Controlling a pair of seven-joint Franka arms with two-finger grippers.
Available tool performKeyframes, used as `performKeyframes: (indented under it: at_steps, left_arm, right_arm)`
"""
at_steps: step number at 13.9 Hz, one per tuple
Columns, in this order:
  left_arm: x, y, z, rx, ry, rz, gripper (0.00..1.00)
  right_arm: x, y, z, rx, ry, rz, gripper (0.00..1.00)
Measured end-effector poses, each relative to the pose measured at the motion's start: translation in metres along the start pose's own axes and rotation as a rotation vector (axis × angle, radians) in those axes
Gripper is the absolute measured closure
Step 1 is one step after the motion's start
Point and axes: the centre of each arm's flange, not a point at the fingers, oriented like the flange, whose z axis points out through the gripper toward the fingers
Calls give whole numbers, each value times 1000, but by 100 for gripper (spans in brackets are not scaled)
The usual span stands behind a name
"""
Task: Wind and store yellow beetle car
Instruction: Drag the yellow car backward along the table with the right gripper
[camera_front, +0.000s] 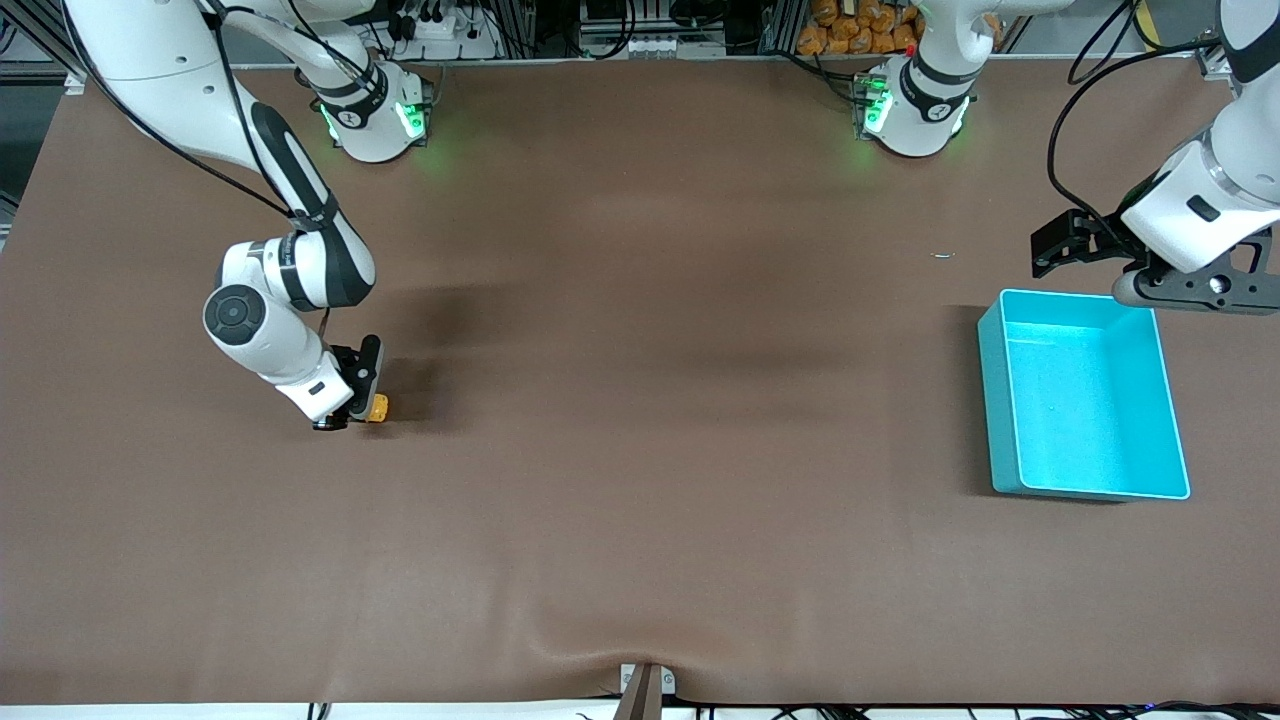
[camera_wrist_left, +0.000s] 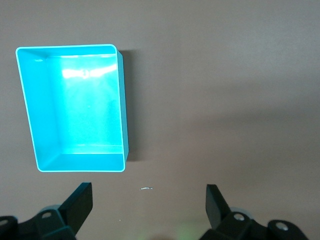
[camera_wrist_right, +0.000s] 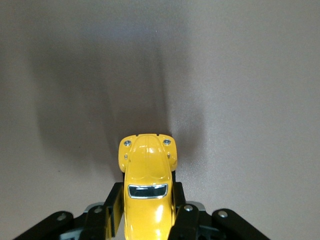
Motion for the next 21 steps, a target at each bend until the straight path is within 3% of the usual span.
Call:
performKeyframes:
  at_steps: [8,21]
  left_arm:
    - [0,0,0,0,0,0,0]
    - [0,0,0,0,0,0,0]
  right_arm:
    - [-16,2,1,2,-1,9,56]
    - [-74,7,5,3,-4,-19,56]
